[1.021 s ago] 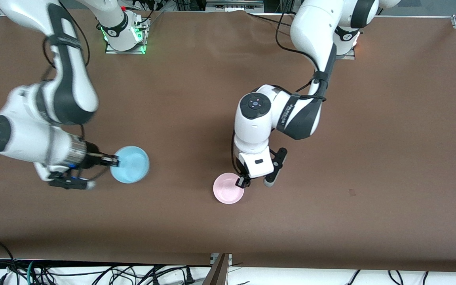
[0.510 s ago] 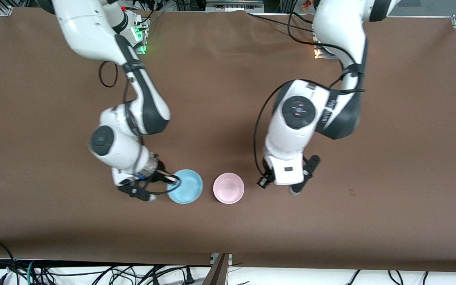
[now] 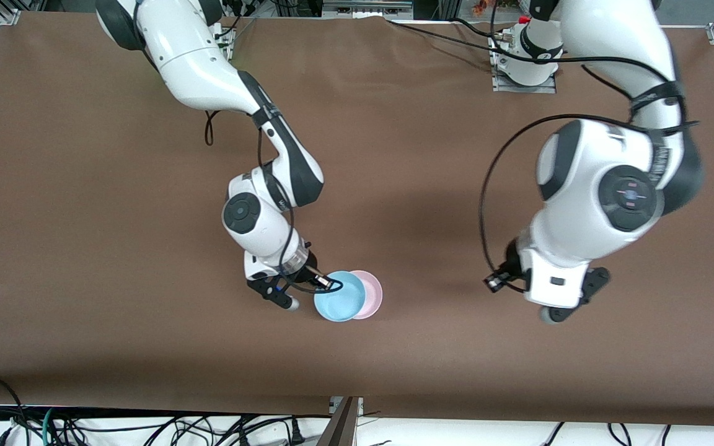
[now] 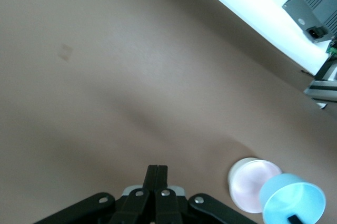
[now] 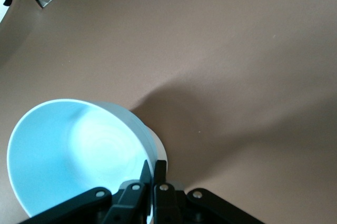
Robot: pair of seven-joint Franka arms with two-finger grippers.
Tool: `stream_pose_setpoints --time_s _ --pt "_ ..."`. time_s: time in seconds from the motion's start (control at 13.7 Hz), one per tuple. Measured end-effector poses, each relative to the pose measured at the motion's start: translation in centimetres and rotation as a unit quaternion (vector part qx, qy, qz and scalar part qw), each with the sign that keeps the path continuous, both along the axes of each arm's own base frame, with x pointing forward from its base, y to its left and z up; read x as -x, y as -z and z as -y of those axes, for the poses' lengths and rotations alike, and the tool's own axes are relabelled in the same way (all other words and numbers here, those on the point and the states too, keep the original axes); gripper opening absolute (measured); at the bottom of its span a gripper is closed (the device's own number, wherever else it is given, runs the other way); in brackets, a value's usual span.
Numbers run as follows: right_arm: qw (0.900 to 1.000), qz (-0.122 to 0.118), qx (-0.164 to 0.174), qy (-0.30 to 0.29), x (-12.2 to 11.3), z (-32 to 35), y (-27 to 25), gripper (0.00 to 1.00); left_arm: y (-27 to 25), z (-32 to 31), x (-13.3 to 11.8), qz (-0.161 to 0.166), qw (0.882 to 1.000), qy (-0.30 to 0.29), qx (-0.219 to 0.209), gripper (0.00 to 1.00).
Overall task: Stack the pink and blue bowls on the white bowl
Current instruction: 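Carry the blue bowl over the stack while the left gripper rises away, then lower the blue bowl onto the pink bowl and open the right gripper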
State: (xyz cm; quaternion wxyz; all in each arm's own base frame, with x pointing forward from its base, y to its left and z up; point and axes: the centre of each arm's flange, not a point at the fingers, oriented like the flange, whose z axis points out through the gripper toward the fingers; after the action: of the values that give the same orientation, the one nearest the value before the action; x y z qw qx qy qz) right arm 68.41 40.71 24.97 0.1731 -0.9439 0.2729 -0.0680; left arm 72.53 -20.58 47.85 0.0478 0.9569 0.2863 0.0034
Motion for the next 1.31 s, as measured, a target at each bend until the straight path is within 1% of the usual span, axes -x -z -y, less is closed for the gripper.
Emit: stream_pose_setpoints --time_s 0.15,0.36,0.51,0.8,0.88,0.95,1.02,1.17,1.24,1.31 --pt "1.000 -0.002 -0.009 0.022 0.2 -0.8 0.2 0.02 -0.4 -2.2 -0.4 0.000 1.000 0.022 -0.001 0.01" --pt "0.999 -0.008 -0.019 0.044 0.8 -2.1 0.0 0.02 -0.6 -3.2 -0.5 0.003 0.999 0.054 -0.002 0.01" --pt "0.998 -0.012 -0.021 0.050 1.1 -2.6 0.1 0.02 -0.7 -3.7 -0.4 -0.001 0.997 0.076 -0.004 0.01" --pt "0.998 -0.020 -0.015 0.049 1.5 -2.9 1.5 0.02 -1.2 -7.0 -0.8 0.002 0.994 0.105 -0.006 0.01" --pt "0.999 -0.021 -0.013 0.048 1.5 -2.9 1.8 0.07 -1.3 -7.7 -0.9 0.003 0.993 0.115 -0.006 0.01" --pt "0.999 -0.021 -0.011 0.047 1.6 -2.9 1.9 0.15 -1.5 -8.4 -0.9 0.002 0.992 0.127 -0.006 0.01" --pt "0.999 -0.020 -0.009 0.046 1.5 -2.9 2.0 0.27 -1.6 -9.1 -0.9 0.002 0.990 0.140 -0.006 0.01" --pt "0.999 -0.020 -0.006 0.046 1.4 -2.7 2.0 0.47 -1.8 -10.3 -0.9 0.003 0.987 0.157 -0.006 0.01" --pt "0.999 -0.021 -0.005 0.046 1.4 -2.6 1.9 0.52 -1.9 -10.7 -0.9 0.002 0.987 0.162 -0.006 0.01" --pt "0.999 -0.023 -0.004 0.046 1.3 -2.5 1.8 0.52 -1.8 -11.0 -0.9 0.001 0.986 0.164 -0.006 0.01"
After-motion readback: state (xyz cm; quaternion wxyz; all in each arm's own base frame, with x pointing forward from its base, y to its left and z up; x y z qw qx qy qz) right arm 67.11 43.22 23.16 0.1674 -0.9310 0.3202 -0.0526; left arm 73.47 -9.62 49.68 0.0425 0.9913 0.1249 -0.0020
